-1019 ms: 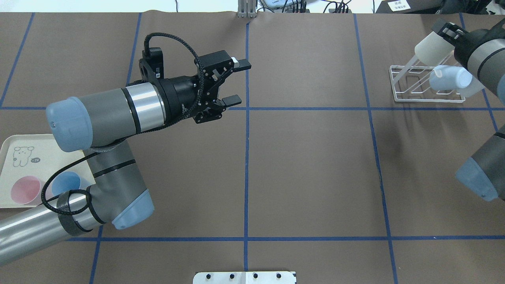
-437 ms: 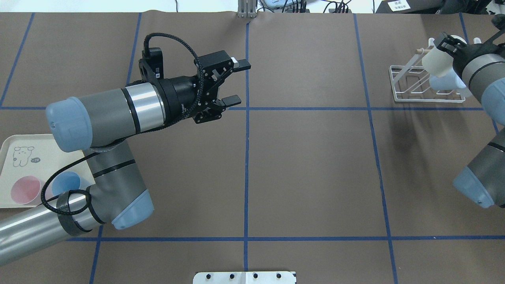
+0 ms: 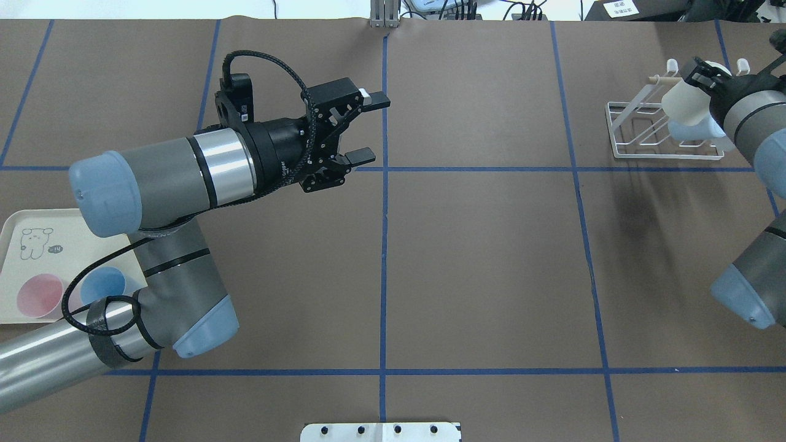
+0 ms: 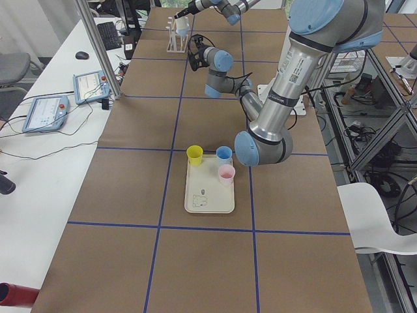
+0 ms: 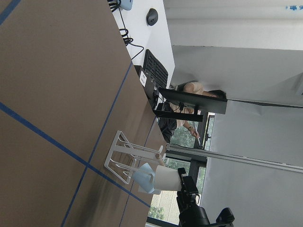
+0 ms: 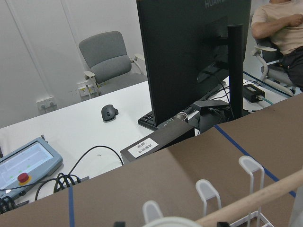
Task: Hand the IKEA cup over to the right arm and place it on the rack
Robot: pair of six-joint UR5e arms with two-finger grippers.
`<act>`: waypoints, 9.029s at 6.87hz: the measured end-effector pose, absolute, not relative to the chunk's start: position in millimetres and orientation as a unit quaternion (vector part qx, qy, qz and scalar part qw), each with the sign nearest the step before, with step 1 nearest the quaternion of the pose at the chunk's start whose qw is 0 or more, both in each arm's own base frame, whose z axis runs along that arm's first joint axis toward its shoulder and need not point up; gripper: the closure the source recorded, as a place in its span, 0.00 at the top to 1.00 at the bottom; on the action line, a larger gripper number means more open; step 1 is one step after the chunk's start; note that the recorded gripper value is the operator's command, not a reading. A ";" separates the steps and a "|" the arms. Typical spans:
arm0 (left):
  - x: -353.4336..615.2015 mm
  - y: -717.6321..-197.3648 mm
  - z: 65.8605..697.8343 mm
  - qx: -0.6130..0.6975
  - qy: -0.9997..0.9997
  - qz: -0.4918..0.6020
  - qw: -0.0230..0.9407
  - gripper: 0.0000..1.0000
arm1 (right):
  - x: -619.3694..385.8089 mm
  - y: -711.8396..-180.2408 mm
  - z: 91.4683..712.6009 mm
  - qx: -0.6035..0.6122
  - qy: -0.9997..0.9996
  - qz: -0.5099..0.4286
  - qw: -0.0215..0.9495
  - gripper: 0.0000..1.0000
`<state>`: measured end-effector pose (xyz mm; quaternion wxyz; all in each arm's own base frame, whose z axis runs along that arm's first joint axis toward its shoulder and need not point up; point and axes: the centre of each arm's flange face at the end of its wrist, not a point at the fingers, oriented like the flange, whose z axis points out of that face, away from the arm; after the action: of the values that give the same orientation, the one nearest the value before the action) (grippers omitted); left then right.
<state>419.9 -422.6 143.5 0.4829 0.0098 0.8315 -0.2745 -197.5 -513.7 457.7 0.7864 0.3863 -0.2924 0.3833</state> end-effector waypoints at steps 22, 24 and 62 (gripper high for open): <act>198.1 -348.1 532.4 -0.032 0.386 -0.004 0.922 1.00 | -312.6 -431.1 372.3 0.279 -0.468 0.298 0.784 1.00; 198.5 -345.9 552.4 -0.050 0.379 -0.007 0.924 0.97 | -316.2 -429.3 370.8 0.280 -0.469 0.298 0.783 1.00; 358.7 -388.1 140.4 -0.007 0.853 -0.095 0.513 0.08 | -368.6 -353.8 111.4 -0.078 -0.782 0.423 0.450 0.29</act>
<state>358.7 -388.1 140.4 0.5132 -0.0074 0.8530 -0.0947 -368.6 -353.8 111.4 0.4503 -0.0783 -0.7825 0.4229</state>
